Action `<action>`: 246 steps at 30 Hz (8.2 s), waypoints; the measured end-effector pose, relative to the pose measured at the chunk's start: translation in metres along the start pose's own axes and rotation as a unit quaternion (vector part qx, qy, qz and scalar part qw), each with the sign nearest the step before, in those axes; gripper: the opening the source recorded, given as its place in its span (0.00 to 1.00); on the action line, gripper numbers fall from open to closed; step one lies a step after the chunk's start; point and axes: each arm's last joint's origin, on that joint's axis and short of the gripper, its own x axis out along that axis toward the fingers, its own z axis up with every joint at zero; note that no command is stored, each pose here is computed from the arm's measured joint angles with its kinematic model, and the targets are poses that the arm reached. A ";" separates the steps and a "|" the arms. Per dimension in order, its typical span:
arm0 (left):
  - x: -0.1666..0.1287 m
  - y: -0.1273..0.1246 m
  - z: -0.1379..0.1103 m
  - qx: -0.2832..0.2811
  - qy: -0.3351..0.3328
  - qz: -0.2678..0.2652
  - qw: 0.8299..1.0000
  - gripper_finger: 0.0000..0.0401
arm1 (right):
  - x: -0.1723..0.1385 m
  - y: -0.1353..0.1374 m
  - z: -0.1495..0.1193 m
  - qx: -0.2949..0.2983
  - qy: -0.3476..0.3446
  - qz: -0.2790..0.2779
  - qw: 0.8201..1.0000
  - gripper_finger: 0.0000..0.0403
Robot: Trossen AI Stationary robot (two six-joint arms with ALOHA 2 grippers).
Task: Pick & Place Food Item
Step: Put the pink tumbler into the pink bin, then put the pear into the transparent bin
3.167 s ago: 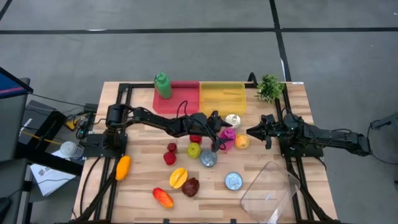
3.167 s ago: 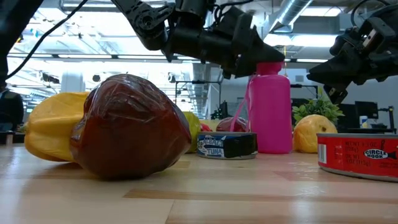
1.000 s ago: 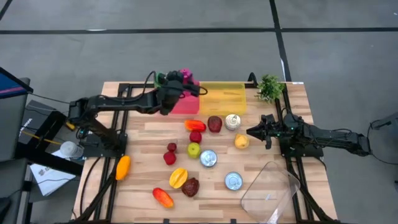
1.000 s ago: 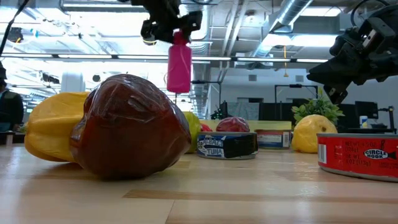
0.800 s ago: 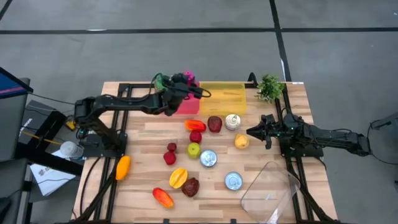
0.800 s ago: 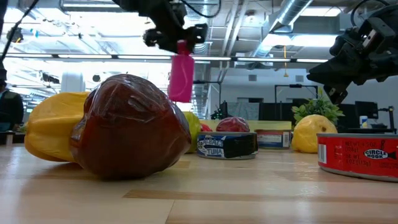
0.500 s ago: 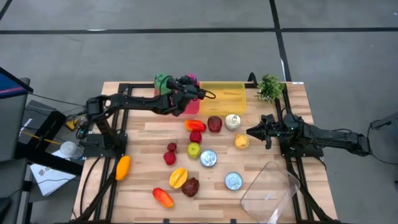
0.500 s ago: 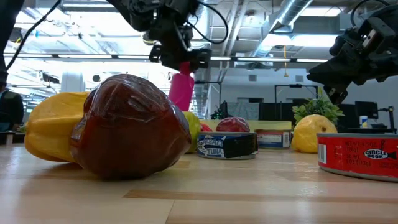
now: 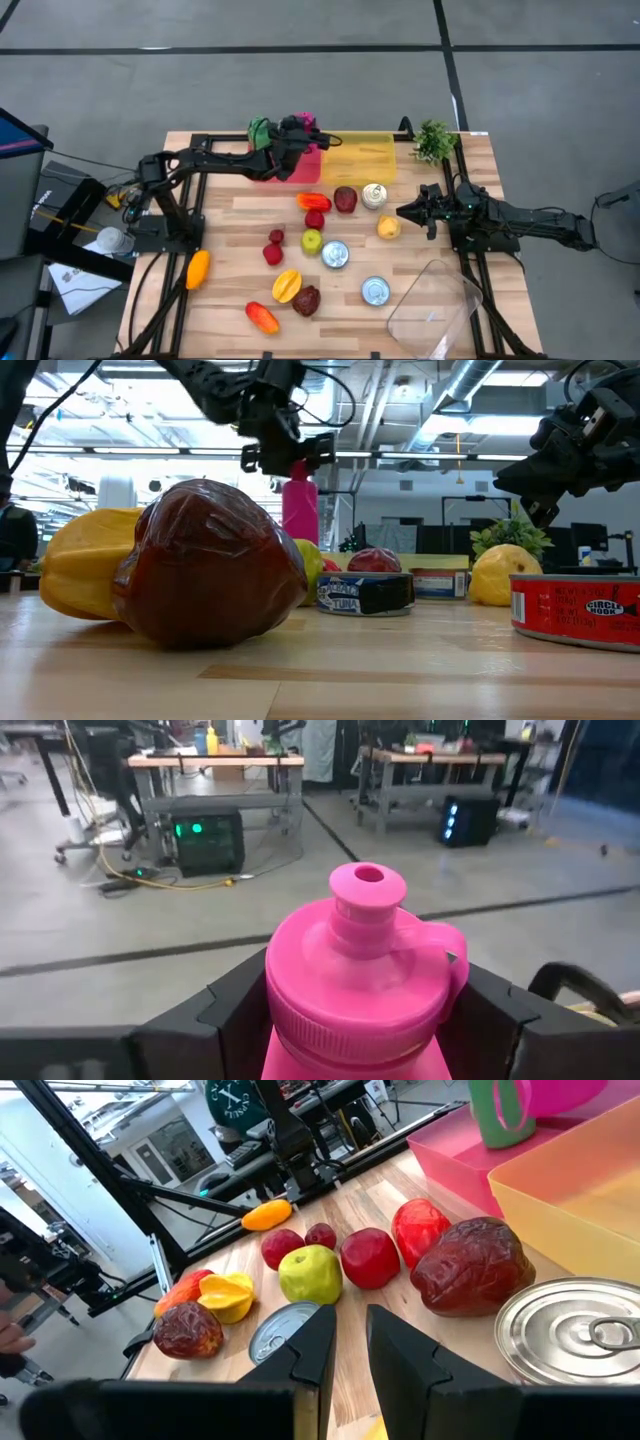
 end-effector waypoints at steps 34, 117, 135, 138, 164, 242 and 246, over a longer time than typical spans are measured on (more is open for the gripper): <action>0.027 0.031 -0.042 0.026 0.017 -0.039 0.999 0.54 | 0.000 0.000 0.000 -0.001 0.000 0.000 1.000 0.14; 0.041 0.034 -0.060 0.059 0.045 -0.077 0.994 0.63 | 0.000 0.000 0.000 0.013 -0.001 -0.003 1.000 0.14; 0.034 0.032 -0.048 0.091 0.031 -0.087 0.992 0.83 | 0.000 0.000 0.000 0.013 -0.001 -0.003 1.000 0.14; 0.032 0.032 -0.040 0.081 0.021 -0.089 0.993 0.83 | 0.000 0.000 0.000 0.013 -0.001 -0.003 1.000 0.14; -0.165 0.110 0.167 -0.053 -0.248 -0.254 0.933 0.50 | 0.000 0.000 0.000 -0.015 -0.001 -0.004 1.000 0.14; -0.211 0.241 -0.016 -0.021 -0.016 -0.418 0.908 0.00 | 0.138 0.050 0.066 -0.086 0.573 -0.175 0.796 0.68; -0.209 0.235 -0.032 -0.020 -0.011 -0.410 0.912 0.00 | 0.140 0.048 0.064 -0.095 0.574 -0.188 0.791 0.68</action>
